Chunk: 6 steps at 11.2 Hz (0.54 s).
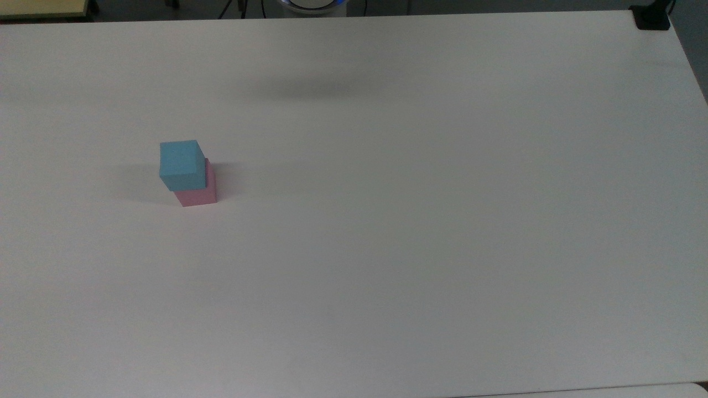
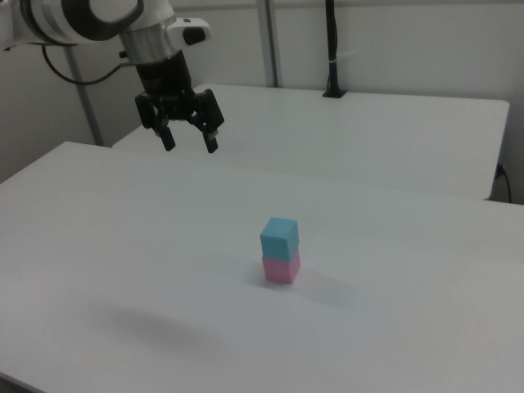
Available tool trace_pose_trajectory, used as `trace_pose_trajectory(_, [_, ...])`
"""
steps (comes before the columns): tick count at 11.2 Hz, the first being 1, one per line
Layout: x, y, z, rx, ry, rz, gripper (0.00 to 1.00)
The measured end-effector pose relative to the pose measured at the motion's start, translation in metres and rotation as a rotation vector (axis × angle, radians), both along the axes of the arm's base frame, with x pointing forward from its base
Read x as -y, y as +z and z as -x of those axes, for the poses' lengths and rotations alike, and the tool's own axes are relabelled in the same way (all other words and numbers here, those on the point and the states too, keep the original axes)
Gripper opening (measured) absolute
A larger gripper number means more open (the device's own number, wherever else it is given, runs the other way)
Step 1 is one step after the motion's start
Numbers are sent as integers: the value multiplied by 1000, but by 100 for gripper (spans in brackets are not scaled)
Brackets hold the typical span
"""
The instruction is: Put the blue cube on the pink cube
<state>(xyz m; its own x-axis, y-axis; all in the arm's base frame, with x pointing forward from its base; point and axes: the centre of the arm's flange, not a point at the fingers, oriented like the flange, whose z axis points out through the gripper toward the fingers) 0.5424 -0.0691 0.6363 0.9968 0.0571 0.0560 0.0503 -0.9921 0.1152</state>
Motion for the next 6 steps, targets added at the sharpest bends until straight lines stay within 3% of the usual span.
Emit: trace_pose_trajectory(6, [-3, 0, 0, -1, 5, 4, 100])
